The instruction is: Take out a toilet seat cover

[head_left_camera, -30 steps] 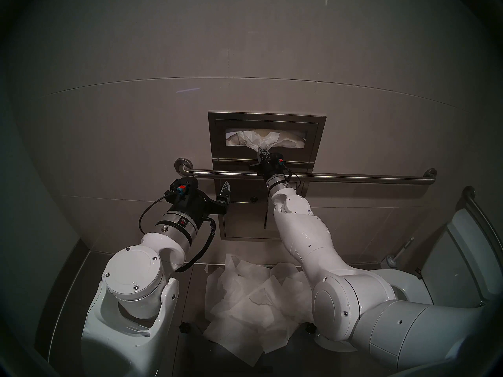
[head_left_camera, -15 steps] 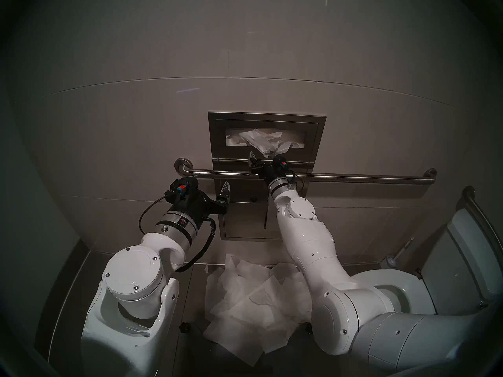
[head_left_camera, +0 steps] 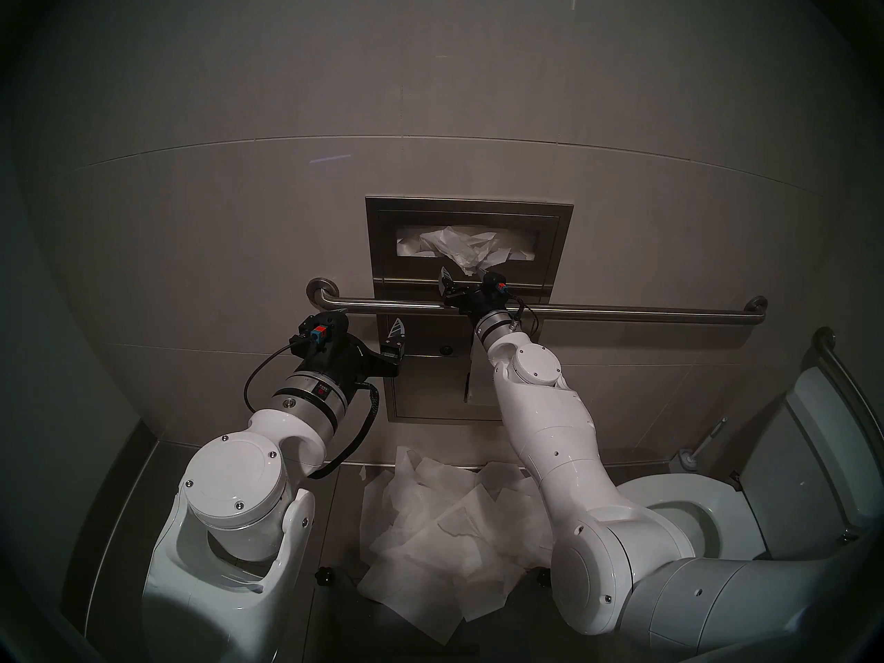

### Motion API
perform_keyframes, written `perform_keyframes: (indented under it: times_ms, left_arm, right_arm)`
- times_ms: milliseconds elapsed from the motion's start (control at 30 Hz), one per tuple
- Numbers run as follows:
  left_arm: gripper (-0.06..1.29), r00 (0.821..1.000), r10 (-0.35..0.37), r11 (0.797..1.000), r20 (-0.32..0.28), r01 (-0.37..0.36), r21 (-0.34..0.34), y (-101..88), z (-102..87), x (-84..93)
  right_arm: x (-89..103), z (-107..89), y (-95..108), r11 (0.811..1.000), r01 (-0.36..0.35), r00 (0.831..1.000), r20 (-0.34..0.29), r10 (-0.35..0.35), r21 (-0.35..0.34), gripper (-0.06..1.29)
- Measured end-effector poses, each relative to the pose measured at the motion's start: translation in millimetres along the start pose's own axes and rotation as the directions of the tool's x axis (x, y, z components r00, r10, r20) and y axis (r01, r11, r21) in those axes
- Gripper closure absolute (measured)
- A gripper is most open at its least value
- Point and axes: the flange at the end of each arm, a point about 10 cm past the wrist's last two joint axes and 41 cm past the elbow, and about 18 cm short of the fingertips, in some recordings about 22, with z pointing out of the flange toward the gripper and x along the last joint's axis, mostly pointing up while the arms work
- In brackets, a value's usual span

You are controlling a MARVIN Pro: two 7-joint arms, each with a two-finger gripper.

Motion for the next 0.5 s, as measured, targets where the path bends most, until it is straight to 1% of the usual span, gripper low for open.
perform_keyframes:
  times_ms: [267, 500]
  left_arm:
    - [-0.03, 1.0, 0.0, 1.0, 0.0, 0.0, 0.0, 0.0, 0.0, 0.0]
    - [-0.03, 1.0, -0.001, 1.0, 0.0, 0.001, 0.0, 0.0, 0.0, 0.0]
  right_arm:
    - [-2.5, -15.4, 16, 0.999, 0.022, 1.0, 0.023, -0.021, -0.033, 0.0]
    - [0.4, -17.5, 25, 0.997, 0.053, 0.998, 0.021, -0.052, -0.057, 0.0]
